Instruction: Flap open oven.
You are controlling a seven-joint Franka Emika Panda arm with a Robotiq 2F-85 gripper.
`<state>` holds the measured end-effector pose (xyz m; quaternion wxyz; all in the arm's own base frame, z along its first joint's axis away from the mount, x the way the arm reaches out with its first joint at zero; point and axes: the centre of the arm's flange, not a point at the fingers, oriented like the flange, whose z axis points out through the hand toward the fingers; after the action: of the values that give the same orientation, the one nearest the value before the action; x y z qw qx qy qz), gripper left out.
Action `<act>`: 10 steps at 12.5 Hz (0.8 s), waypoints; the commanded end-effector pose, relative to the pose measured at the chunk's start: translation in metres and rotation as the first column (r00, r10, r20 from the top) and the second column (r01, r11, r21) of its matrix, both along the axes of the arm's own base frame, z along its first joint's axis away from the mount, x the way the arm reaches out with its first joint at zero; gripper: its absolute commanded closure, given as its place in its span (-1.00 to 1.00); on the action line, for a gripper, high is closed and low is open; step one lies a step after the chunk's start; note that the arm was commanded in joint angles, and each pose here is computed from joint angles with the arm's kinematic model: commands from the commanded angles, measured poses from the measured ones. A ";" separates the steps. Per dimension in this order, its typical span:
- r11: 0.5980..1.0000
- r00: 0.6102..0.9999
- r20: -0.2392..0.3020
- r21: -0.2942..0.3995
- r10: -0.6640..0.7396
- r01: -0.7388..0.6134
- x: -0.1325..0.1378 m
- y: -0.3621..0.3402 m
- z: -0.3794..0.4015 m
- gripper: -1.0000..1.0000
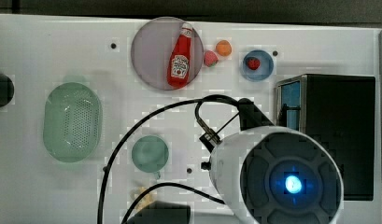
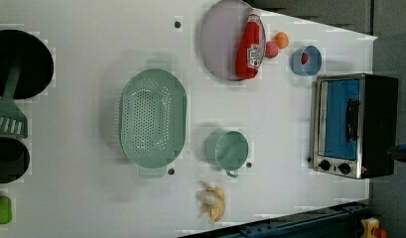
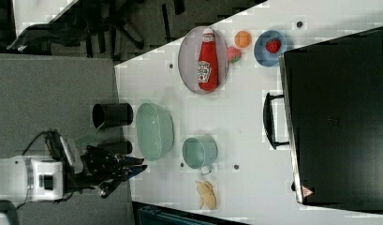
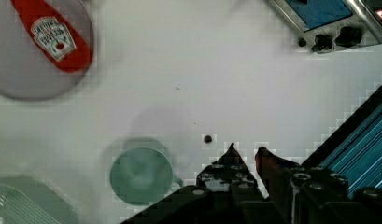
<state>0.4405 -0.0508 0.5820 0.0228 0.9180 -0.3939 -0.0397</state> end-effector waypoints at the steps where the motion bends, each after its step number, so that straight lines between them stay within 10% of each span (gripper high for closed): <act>1: 0.985 0.985 0.031 0.006 0.170 -0.170 0.006 -0.021 -0.007 0.65; 10: 0.846 0.840 0.103 -0.035 0.533 -0.532 0.009 -0.111 -0.092 0.65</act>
<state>0.4528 -0.1548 0.5094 0.0079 0.9826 -0.1822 0.0353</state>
